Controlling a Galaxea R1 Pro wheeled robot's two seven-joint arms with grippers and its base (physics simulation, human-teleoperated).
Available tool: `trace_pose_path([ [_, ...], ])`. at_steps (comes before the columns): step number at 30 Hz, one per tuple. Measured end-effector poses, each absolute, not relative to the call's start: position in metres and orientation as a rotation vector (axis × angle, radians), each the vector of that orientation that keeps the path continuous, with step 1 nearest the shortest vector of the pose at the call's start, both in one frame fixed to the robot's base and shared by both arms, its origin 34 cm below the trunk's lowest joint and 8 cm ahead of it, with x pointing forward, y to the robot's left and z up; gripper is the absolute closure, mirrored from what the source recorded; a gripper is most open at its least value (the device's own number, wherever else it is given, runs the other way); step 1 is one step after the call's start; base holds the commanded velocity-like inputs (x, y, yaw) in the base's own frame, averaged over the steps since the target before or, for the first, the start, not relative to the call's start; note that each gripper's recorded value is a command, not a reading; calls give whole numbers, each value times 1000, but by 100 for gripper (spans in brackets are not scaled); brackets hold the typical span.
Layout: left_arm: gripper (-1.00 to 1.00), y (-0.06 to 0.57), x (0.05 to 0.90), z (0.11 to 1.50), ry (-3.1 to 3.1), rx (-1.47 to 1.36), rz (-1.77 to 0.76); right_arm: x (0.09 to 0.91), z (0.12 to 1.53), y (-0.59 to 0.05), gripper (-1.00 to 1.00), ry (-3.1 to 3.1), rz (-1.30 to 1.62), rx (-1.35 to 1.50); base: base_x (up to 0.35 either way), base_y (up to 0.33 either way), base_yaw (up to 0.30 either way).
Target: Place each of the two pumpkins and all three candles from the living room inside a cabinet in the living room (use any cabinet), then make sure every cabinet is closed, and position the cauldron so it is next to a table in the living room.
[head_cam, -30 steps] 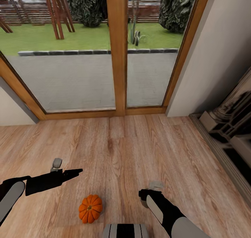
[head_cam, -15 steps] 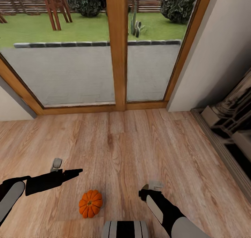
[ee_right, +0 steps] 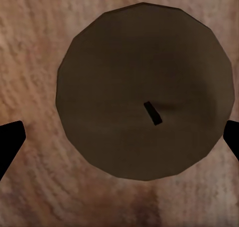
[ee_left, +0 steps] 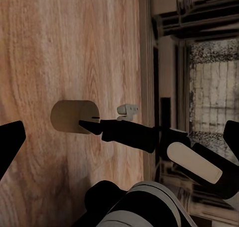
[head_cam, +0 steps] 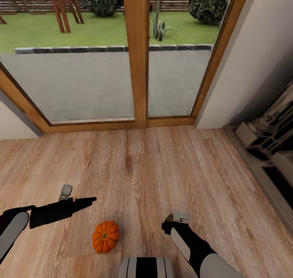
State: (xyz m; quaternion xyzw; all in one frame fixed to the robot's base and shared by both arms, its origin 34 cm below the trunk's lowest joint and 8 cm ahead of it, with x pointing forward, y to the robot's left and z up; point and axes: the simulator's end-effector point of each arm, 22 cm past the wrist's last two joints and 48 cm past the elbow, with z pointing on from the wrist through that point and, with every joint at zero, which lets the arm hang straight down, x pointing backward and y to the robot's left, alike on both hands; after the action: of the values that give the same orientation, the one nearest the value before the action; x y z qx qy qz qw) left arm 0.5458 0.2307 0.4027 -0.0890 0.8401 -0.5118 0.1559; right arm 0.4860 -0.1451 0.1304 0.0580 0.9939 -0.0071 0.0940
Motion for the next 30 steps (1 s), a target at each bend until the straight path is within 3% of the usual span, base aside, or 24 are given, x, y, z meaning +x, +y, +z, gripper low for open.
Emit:
trace_pose_path([
  [30,-100,227,543,390,2414,-280,-1500,473,113,-148,-100,2975,-30,181,0,0,0],
])
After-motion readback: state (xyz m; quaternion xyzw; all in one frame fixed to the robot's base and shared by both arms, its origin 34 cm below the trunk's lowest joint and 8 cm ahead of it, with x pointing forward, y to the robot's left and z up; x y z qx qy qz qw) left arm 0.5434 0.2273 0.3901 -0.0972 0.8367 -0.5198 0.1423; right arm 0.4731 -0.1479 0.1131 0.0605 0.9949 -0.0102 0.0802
